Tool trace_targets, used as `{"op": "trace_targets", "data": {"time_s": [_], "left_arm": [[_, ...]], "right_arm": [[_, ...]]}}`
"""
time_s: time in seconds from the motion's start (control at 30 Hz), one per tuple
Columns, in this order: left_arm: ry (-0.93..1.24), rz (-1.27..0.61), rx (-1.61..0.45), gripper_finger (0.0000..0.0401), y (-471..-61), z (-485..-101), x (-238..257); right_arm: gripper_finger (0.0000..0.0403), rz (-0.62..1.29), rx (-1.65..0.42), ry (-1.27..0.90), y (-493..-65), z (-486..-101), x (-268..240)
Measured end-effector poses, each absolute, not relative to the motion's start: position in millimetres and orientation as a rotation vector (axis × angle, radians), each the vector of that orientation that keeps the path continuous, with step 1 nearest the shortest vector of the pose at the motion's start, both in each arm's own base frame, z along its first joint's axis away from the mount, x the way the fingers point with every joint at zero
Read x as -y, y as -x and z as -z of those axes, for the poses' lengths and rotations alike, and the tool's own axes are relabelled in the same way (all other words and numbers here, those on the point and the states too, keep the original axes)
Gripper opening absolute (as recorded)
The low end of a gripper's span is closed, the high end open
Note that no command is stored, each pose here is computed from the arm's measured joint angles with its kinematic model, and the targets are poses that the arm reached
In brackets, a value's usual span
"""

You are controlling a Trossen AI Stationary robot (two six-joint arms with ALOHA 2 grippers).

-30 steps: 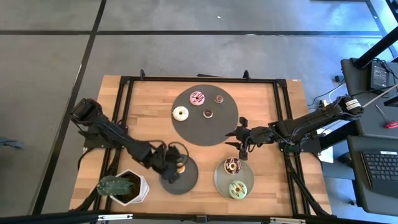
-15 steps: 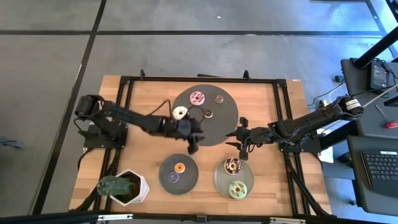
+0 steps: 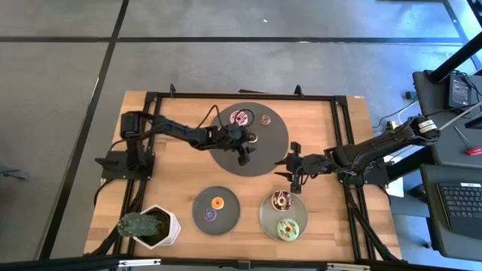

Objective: Pick & Place donuts
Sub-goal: Put small black donut on the black plate

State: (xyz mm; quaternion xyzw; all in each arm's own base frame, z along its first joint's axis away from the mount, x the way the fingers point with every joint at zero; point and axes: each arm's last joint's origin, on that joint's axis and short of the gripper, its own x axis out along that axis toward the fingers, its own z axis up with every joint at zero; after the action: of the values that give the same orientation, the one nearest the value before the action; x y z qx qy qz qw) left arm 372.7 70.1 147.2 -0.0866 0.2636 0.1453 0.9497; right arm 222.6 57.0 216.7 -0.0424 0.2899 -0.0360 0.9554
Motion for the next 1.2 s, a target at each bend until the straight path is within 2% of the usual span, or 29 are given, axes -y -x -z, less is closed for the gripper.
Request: {"op": "trace_targets", "data": {"time_s": [0.4, 0.73, 0.87, 1.07, 1.2], "left_arm": [[-0.041, -0.371, -0.637, 0.0198, -404.0, -111.9, -83.7], [-0.143, -0.454, -0.711, 0.017, -406.3, -115.6, -70.8], [-0.173, -0.458, -0.713, 0.0169, -406.6, -118.1, -62.9], [-0.276, -0.594, -0.729, 0.0168, -405.3, -119.6, -57.2], [-0.272, -0.623, -0.786, 0.0165, -400.5, -115.5, -61.7]], "right_arm": [[0.0158, 0.109, -0.595, 0.109, -222.0, -216.0, -55.7], [0.0158, 0.11, -0.599, 0.108, -221.8, -215.7, -55.6], [0.0158, 0.11, -0.598, 0.108, -221.8, -215.8, -55.6], [0.0158, 0.11, -0.599, 0.108, -221.8, -215.7, -55.6], [0.0158, 0.11, -0.599, 0.108, -221.8, -215.7, -55.6]]}}
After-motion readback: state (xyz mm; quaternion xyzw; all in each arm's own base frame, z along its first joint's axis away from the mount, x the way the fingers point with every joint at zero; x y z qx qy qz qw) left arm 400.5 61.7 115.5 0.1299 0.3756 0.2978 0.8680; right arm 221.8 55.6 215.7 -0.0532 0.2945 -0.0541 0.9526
